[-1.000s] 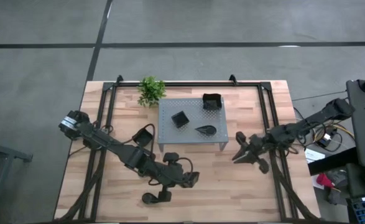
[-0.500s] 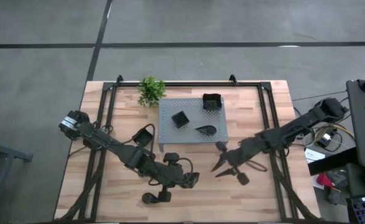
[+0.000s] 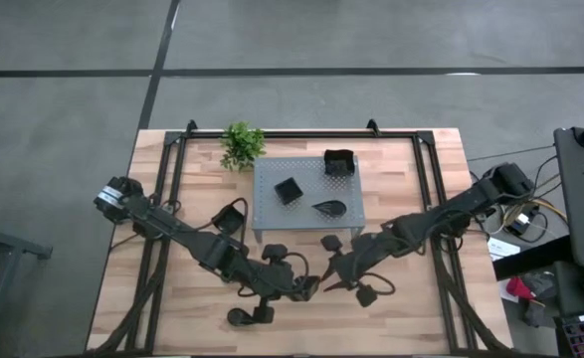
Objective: Pick & Place Mini shaped plates
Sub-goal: Stack the black distorted square plate on top of the black distorted square plate on the shelf
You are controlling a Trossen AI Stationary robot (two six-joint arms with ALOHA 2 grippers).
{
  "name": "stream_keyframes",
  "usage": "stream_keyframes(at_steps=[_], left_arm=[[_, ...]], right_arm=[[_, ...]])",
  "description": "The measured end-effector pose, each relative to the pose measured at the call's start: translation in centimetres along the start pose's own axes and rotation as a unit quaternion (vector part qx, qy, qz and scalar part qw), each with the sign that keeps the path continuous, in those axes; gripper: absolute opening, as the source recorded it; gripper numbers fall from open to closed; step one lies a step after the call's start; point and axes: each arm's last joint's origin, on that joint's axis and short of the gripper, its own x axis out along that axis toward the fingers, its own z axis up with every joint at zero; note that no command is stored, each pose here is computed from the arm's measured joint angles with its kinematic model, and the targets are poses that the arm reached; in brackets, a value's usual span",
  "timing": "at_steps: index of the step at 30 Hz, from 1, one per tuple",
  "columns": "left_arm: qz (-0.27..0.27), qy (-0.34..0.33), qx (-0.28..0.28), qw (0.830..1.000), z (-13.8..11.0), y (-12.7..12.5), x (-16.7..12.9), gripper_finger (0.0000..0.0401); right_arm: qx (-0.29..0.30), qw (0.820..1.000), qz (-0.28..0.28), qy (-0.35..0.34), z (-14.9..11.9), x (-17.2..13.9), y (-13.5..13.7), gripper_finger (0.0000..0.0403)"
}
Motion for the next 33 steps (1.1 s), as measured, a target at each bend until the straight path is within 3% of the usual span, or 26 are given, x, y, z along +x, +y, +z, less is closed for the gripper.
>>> stream_keyframes(at_steps=[7,17,25,30,33], left_arm=[[-0.004,-0.012,0.017,1.000,0.1,-0.3,0.0,0.0000],[0.001,-0.013,0.029,0.999,-0.2,-0.3,0.2,0.0000],[0.012,0.003,0.028,1.000,-0.9,-0.1,0.5,0.0000],[0.014,-0.013,0.032,0.999,-0.4,-0.2,0.3,0.0000],[0.022,-0.023,0.031,0.999,-0.2,-0.2,0.3,0.0000]], right_arm=[[-0.010,1.000,-0.001,0.004,1.2,2.0,-0.4,0.0111],[-0.024,0.997,0.029,0.071,1.8,4.2,-0.5,0.0116],[-0.030,0.996,0.046,0.076,1.9,4.2,-0.4,0.0072],[-0.029,0.995,0.048,0.084,1.7,4.2,-0.4,0.0018],[-0.028,0.995,0.048,0.085,1.7,4.2,-0.4,0.0010]])
